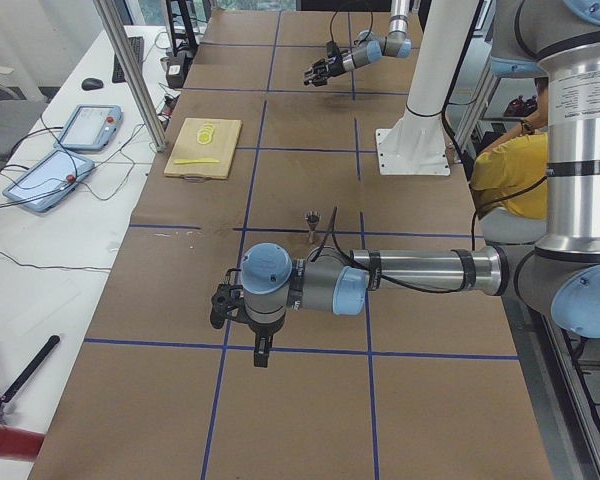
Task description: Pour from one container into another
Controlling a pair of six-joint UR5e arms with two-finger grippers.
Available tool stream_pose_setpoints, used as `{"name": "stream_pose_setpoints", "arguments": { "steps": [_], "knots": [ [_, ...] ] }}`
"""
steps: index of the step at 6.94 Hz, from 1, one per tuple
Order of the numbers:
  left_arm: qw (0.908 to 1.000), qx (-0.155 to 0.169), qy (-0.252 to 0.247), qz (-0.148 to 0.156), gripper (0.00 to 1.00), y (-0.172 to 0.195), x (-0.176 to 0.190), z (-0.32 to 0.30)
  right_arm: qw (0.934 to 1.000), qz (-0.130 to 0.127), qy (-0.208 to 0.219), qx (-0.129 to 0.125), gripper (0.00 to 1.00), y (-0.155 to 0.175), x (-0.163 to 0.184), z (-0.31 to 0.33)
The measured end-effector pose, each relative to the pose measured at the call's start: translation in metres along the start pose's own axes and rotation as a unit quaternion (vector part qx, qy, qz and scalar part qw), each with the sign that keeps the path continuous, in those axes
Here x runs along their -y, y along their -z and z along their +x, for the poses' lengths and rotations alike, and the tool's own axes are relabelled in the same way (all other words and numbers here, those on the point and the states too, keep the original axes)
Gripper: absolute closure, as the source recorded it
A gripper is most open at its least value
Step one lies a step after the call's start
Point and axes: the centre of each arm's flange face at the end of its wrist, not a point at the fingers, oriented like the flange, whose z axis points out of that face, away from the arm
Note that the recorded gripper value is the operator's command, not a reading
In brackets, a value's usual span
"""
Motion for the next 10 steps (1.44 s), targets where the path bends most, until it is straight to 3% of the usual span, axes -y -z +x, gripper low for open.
{"name": "stream_pose_setpoints", "arguments": {
  "steps": [8,10],
  "knots": [
    [1.0,0.0,-0.001,0.001,0.0,0.001,0.0,0.001,0.9998,0.008,-0.017,-0.004,0.96,-0.028,-0.061,0.036],
    [1.0,0.0,-0.001,0.001,0.0,0.001,0.0,0.001,0.9999,0.007,-0.013,-0.006,0.84,-0.033,-0.071,0.043]
  ]
}}
